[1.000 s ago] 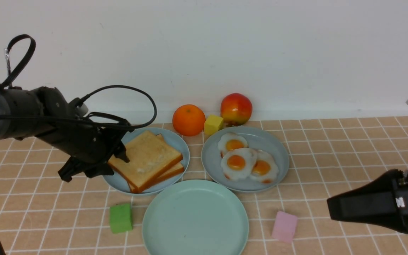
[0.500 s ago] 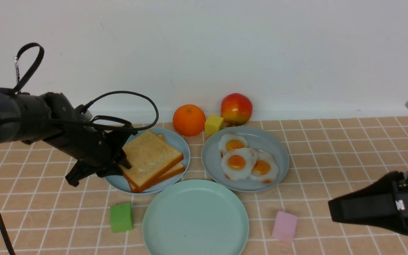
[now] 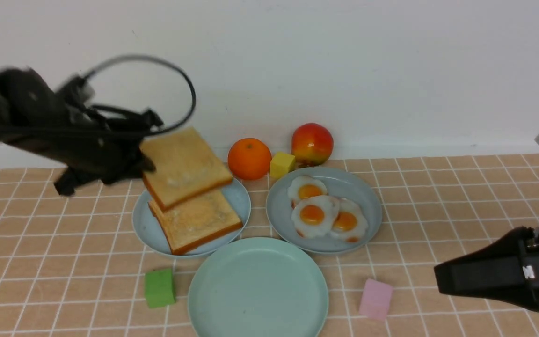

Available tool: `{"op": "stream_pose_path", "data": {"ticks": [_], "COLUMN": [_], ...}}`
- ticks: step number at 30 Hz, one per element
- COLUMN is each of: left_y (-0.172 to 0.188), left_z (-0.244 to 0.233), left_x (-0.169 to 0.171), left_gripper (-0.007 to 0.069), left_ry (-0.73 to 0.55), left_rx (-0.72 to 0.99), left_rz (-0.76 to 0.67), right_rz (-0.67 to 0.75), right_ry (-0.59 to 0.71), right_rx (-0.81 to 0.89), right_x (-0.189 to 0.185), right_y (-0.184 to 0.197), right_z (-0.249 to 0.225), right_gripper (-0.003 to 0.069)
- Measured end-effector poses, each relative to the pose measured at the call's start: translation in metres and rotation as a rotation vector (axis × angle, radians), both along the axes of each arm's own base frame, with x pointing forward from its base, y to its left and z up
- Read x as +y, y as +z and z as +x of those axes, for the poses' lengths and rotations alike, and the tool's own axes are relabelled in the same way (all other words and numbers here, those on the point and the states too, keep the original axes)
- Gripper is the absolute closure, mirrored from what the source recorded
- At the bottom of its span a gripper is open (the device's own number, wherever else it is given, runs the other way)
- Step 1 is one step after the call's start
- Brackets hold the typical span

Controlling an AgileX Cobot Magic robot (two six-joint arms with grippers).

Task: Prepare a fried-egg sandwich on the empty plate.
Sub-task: Use the left arm to put a slice of bread into the empty plate in the middle

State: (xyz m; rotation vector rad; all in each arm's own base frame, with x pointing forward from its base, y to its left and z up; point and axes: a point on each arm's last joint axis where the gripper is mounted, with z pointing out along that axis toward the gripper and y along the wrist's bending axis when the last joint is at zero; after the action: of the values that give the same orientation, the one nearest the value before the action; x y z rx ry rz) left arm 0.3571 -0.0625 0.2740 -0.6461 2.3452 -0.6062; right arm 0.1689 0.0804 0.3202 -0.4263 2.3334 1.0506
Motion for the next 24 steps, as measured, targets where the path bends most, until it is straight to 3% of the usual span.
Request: {"op": "stream_pose_path", "data": {"ticks": [4,9,14,19,24], "left_y": [0.022,0.015,-0.029,-0.069,-0.101], "left_z": [-0.017,-0.027,-0.037,-0.044,-0.039], "left_x": [0.0,-0.004,-0.026,-0.072,-0.089], "left_gripper": [0.0545,0.0545,0.0546,0.0547,0.0549], "left_ry": [-0.074,-0.16,-0.301,-0.538,-0.545], "left_rx": [-0.021,0.059,0.169,0.197,0.234], "left_rz": [0.035,0.036,-0.004,0.022,0.041], "right_rz": [0.0,0.0,-0.002,-0.003,-0.005], "right_ry": [0.0,-0.001,-0.013,-0.026,-0.021], "right_rx": [0.0,-0.001,-0.009,-0.018,-0.015], "right_x": [0.0,0.0,0.0,-0.001,-0.001], "right_y": [0.0,0.0,0.0,0.0,0.0], "right_z": [0.0,0.0,0.001,0.003,0.002], "right_gripper": [0.0417,0.0417,0.0417,0.0417,0.0417]}}
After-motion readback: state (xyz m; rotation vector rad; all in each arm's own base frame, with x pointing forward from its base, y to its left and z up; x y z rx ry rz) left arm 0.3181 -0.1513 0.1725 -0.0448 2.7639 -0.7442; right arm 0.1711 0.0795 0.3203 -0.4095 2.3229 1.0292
